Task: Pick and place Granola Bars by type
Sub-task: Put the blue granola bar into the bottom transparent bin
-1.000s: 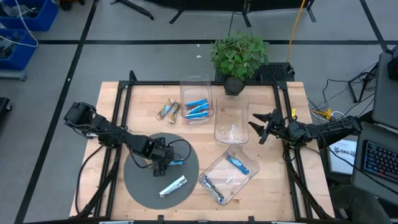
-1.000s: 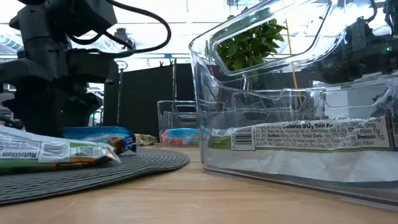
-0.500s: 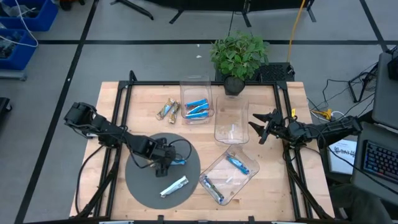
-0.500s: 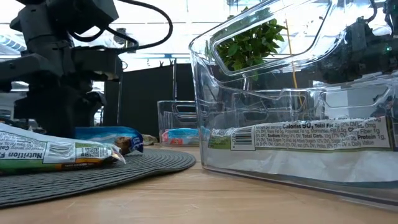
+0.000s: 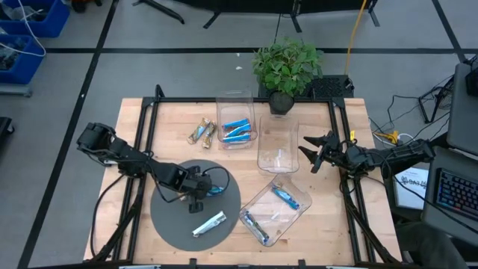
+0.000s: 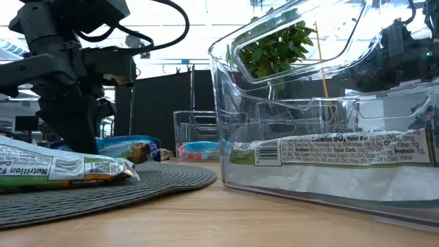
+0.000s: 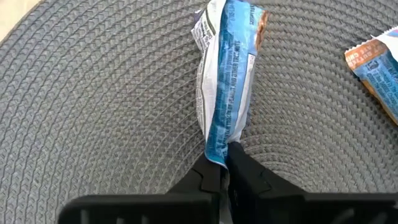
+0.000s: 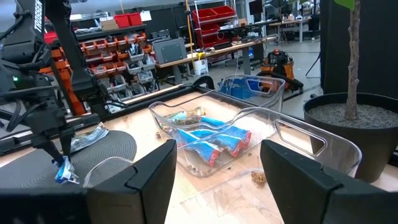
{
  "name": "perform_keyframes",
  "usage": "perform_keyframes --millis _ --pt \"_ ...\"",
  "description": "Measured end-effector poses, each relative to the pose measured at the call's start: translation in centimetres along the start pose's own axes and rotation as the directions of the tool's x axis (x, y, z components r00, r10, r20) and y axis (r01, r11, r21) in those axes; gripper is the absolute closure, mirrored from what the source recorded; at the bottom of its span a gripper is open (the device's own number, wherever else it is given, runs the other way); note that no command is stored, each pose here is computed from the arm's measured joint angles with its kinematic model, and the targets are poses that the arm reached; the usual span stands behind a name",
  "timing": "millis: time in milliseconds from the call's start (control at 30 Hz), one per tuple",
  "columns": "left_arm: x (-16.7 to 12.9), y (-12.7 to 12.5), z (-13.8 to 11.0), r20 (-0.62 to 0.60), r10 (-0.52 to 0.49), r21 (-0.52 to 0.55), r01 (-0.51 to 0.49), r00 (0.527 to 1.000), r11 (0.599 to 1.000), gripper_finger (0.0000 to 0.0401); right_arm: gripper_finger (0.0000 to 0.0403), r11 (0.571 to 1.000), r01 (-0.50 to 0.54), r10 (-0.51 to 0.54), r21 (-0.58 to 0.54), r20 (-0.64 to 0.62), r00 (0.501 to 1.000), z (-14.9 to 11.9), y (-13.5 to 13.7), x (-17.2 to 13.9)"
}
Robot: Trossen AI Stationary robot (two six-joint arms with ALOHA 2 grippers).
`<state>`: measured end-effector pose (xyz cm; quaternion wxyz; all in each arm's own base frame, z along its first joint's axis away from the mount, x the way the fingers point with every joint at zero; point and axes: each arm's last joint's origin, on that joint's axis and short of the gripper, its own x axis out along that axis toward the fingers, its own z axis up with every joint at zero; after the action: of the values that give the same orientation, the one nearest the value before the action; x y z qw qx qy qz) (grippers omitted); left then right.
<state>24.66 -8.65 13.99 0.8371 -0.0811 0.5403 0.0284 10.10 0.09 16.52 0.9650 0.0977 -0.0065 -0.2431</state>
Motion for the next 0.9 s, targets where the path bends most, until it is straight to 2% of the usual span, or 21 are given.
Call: perform_keyframes --millis 267,367,567,633,767,833,900 --pt "0.0 0.2 0.1 0.033 0.064 -0.028 -0.063 0.997 0.998 0.0396 0.0179 1.000 0.001 -0.001 0.006 0.000 1.000 0.0 0.0 0.0" --pt "-0.2 0.1 0.4 0.067 0.060 -0.037 -0.058 0.996 0.998 0.0397 0.0179 1.000 0.001 -0.001 0.007 0.001 1.000 0.0 0.0 0.0" --pt "-2.2 -0.6 2.1 0.135 0.094 -0.034 -0.091 0.986 0.995 0.0398 0.0179 1.000 -0.005 0.005 0.008 0.001 1.000 0.0 0.0 0.0" --pt "-3.2 -0.9 3.1 0.163 0.110 -0.040 -0.105 0.980 0.994 0.0399 0.0179 0.999 -0.011 0.011 0.042 0.008 1.000 0.1 0.1 0.0" --pt "-5.1 -1.5 4.9 0.196 0.131 -0.046 -0.124 0.972 0.991 0.0399 0.0180 0.978 -0.114 0.100 0.176 0.083 0.991 1.1 0.4 -0.1" --pt "-6.2 -2.0 6.1 0.234 0.114 -0.047 -0.106 0.965 0.993 0.0399 0.0181 0.959 -0.212 0.187 0.187 0.143 0.972 1.8 0.8 -0.2" --pt "-7.2 -2.4 7.2 0.283 0.107 -0.055 -0.095 0.953 0.994 0.0399 0.0181 0.946 -0.258 0.222 0.197 0.187 0.957 2.4 0.9 -0.3"
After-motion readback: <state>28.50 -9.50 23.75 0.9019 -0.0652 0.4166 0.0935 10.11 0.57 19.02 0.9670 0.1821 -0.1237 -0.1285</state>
